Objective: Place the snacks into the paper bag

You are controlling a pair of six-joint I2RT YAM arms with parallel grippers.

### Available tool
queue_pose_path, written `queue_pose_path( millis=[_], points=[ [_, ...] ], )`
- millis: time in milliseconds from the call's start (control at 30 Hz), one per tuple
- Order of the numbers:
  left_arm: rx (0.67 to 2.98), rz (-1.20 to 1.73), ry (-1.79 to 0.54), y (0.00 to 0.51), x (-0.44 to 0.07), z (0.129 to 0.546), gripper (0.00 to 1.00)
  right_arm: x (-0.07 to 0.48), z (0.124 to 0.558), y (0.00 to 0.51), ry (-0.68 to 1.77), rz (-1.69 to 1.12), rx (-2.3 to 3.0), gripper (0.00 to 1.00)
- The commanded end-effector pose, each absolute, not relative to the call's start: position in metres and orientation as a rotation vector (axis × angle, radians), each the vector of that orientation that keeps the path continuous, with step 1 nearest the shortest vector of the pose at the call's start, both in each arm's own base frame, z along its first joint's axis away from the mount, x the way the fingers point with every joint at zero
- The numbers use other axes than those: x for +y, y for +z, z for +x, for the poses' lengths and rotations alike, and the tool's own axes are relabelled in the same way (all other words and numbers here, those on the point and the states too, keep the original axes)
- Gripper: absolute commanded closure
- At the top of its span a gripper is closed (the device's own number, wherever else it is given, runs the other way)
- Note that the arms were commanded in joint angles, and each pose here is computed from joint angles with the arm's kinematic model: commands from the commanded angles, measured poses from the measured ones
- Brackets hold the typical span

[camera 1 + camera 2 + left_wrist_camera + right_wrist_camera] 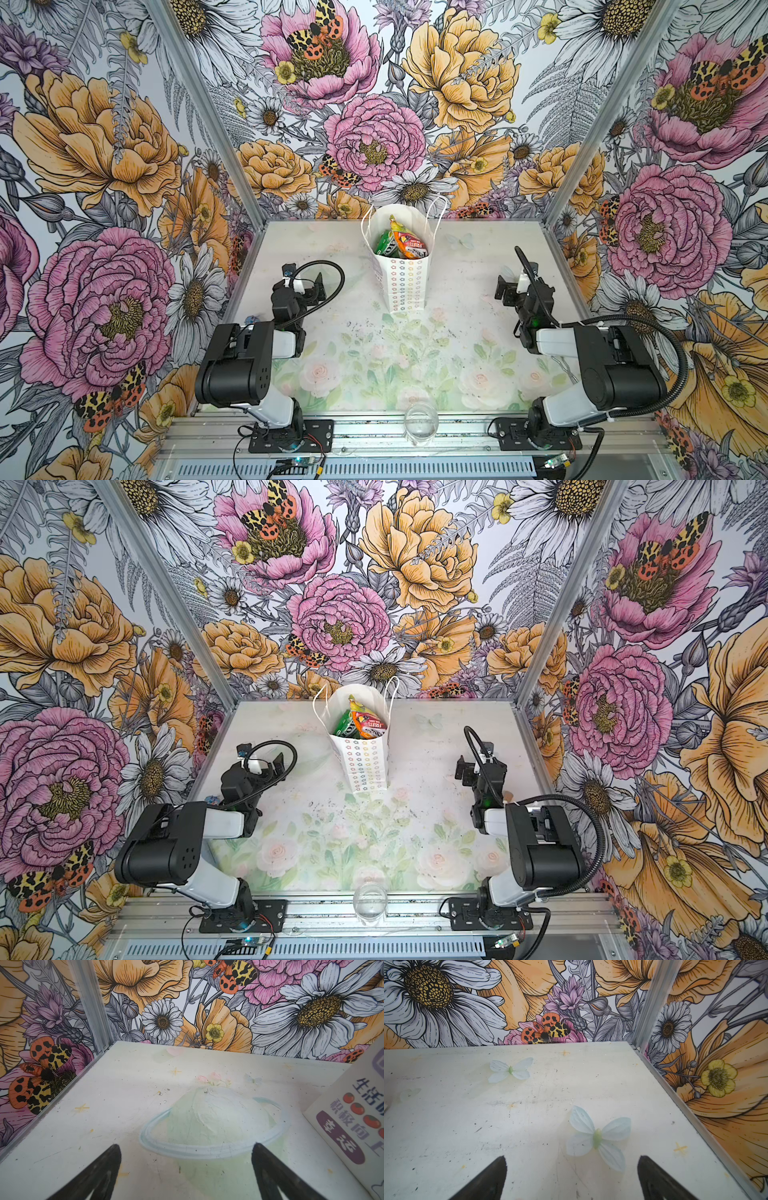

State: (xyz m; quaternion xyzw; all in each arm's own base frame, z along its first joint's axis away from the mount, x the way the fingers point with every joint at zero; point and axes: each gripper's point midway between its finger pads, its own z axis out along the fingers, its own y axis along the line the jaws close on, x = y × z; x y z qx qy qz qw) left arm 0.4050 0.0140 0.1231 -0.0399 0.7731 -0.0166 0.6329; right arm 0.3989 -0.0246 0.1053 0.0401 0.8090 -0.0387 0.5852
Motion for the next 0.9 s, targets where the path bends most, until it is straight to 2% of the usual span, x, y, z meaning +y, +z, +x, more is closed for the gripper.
queue_pose_path(
  millis=[0, 200, 333, 867],
  points=[
    [1.747, -0.047, -0.035, 0.13, 0.008, 0.405, 0.01, -0.024, 0.404, 0.112, -0.106, 0.092, 1.857, 0.0],
    [1.745, 0.015, -0.111, 0.13, 0.0, 0.405, 0.01, -0.024, 0.404, 0.112, -0.106, 0.094, 1.857, 0.0],
    [1.748, -0.095, -0.003, 0.131, 0.016, 0.407, 0.01, -0.025, 0.404, 0.112, -0.108, 0.094, 1.857, 0.0],
    [1.751, -0.097, 0.0, 0.13, 0.016, 0.406, 0.01, -0.025, 0.404, 0.113, -0.107, 0.095, 1.856, 0.0]
  ],
)
